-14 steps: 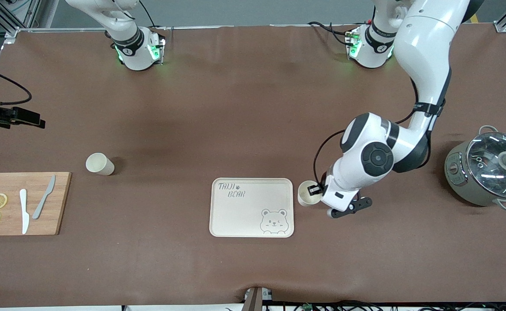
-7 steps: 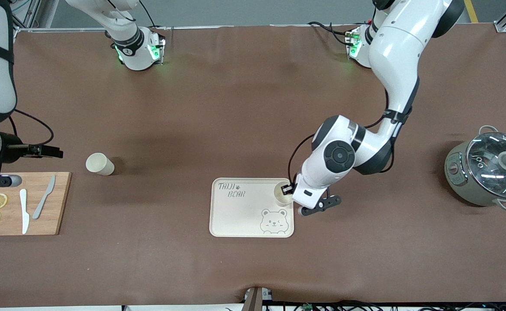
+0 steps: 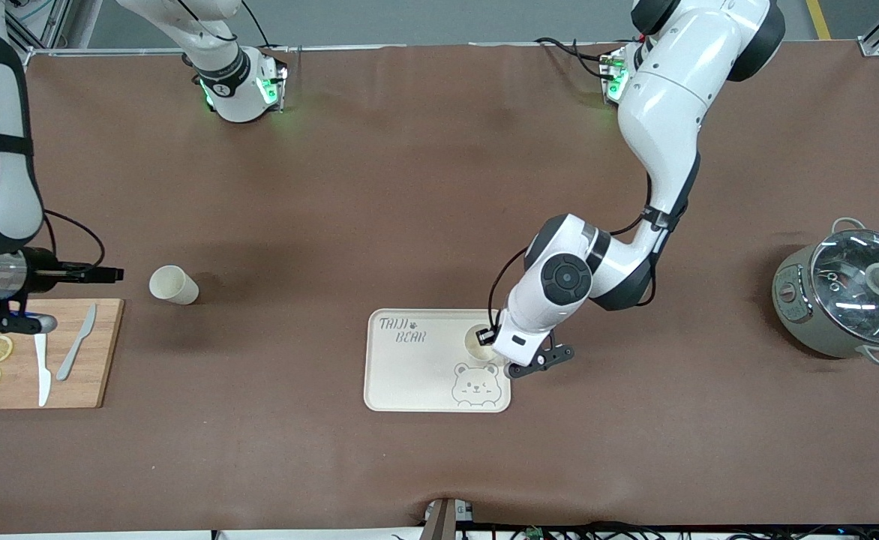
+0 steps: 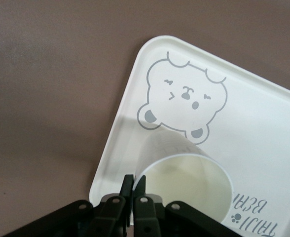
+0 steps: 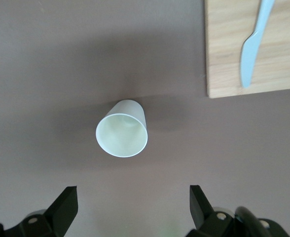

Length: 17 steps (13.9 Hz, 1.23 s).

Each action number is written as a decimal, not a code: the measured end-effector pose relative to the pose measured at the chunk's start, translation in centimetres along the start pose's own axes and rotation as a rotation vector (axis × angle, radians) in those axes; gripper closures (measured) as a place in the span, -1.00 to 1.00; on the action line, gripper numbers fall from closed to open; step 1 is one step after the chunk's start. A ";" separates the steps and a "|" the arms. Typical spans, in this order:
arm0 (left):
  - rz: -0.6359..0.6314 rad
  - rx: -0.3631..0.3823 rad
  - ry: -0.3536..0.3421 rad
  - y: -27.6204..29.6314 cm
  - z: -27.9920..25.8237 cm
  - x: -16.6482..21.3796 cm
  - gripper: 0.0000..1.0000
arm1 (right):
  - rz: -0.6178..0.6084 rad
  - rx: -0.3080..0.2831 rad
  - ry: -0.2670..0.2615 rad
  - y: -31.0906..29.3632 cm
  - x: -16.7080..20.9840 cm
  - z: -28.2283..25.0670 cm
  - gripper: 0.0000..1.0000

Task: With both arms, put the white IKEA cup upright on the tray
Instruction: 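Set the cup upright on the tray and open the left gripper, then grasp the second white cup with the right gripper while the left gripper withdraws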

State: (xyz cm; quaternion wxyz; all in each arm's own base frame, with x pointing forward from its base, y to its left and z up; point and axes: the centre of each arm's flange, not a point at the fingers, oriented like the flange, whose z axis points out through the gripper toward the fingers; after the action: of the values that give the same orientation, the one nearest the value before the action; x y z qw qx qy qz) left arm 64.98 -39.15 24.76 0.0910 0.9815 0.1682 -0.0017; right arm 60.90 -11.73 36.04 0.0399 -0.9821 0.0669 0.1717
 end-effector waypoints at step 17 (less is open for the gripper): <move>0.125 0.072 0.076 -10.1 -25.0 8.0 -1.00 | 0.028 -0.013 0.103 -0.1 0.2 12.4 0.96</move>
State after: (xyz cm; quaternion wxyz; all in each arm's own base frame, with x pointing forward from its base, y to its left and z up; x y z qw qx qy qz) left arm 68.47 -22.71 47.25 0.0490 0.9921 0.1097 0.0351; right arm 56.95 -10.39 24.32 0.0278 -0.9888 0.0816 0.1218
